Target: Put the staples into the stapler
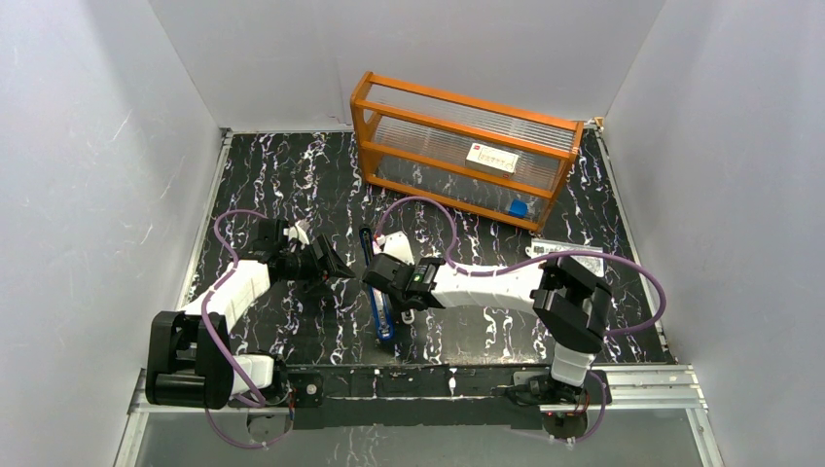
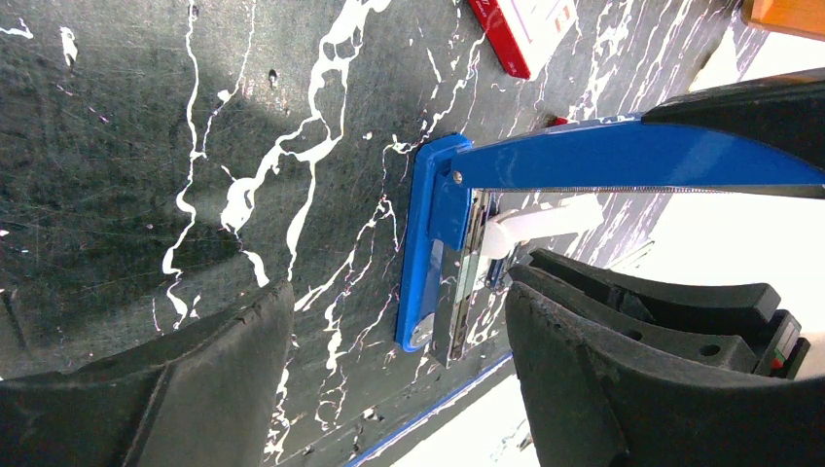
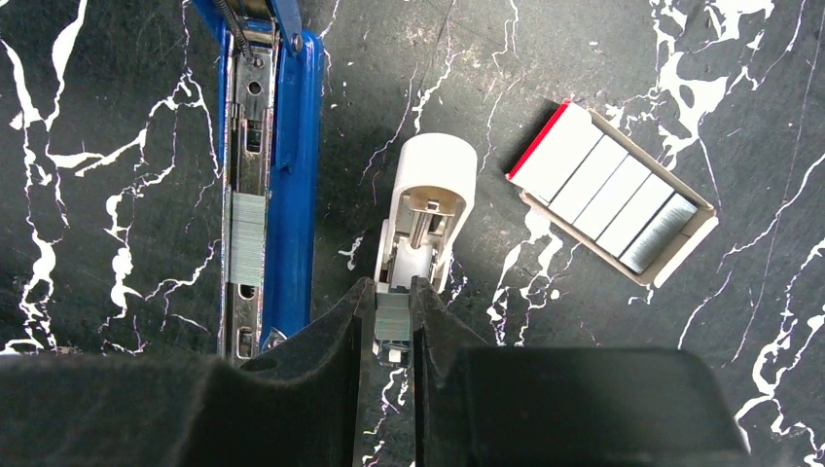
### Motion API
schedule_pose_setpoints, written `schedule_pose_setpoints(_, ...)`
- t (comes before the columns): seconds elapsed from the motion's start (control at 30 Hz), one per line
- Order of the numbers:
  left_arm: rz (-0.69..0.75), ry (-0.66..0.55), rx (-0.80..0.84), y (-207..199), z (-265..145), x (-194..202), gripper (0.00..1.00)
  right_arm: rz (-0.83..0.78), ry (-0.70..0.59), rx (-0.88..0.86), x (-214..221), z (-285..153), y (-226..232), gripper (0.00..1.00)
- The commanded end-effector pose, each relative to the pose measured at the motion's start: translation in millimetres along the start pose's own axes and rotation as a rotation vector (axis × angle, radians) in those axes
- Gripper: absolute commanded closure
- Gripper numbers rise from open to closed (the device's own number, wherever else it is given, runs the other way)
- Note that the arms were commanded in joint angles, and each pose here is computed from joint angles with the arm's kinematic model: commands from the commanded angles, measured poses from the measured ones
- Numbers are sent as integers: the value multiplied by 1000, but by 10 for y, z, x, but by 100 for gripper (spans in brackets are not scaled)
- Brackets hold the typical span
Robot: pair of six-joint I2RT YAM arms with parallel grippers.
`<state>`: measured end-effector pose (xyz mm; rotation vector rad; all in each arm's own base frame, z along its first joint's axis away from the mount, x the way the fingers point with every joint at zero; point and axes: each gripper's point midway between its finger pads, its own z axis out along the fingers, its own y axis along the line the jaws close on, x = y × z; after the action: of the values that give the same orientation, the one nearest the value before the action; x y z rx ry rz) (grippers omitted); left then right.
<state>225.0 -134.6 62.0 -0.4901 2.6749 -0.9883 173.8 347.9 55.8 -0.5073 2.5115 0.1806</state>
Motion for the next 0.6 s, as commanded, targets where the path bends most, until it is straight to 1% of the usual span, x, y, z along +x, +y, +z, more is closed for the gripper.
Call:
schedule_pose_setpoints(0.0, 22, -6, 7, -50, -34, -27, 24, 32, -52, -2, -183, -39, 75, 74)
schedule_pose_setpoints(0.57, 21, -6, 8, -49, -31, -26, 24, 43, -56, 19, -154, -25, 20, 74)
